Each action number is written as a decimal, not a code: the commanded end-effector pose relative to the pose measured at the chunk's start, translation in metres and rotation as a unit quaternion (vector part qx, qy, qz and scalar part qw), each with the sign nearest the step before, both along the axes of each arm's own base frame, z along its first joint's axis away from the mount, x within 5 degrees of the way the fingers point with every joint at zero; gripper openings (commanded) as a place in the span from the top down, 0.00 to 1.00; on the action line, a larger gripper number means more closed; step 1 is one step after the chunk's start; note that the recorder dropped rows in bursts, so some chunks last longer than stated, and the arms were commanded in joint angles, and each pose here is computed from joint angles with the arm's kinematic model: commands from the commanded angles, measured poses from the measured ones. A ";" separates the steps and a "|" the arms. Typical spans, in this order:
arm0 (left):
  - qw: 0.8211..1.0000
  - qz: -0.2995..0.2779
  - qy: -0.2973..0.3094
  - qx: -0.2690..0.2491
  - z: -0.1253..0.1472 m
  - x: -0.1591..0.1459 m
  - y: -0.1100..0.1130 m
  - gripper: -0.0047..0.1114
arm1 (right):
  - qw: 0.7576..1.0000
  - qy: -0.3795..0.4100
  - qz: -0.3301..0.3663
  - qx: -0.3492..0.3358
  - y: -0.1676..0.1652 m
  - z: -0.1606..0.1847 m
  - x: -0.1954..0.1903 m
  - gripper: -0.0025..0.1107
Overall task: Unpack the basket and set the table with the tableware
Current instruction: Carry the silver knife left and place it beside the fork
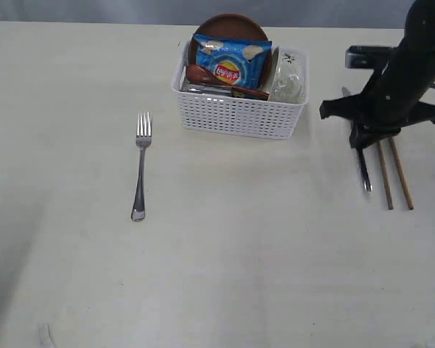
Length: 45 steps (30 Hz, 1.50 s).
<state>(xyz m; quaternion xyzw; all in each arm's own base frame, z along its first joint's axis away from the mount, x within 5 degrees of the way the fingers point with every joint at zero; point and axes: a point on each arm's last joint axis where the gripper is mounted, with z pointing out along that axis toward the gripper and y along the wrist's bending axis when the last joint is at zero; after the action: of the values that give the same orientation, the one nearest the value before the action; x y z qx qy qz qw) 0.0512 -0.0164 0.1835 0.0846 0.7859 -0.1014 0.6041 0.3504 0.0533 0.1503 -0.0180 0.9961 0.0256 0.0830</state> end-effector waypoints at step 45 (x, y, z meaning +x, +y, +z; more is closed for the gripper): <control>1.000 -0.003 -0.001 0.001 -0.001 0.000 0.000 0.96 | 0.979 -0.021 0.077 0.185 0.340 0.002 -0.061 0.98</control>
<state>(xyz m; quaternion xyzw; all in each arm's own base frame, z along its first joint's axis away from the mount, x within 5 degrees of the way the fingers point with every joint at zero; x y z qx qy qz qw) 0.0512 -0.0164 0.1835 0.0846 0.7859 -0.1014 0.6041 0.2876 0.3926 0.1592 -0.0928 0.9645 0.2204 0.1121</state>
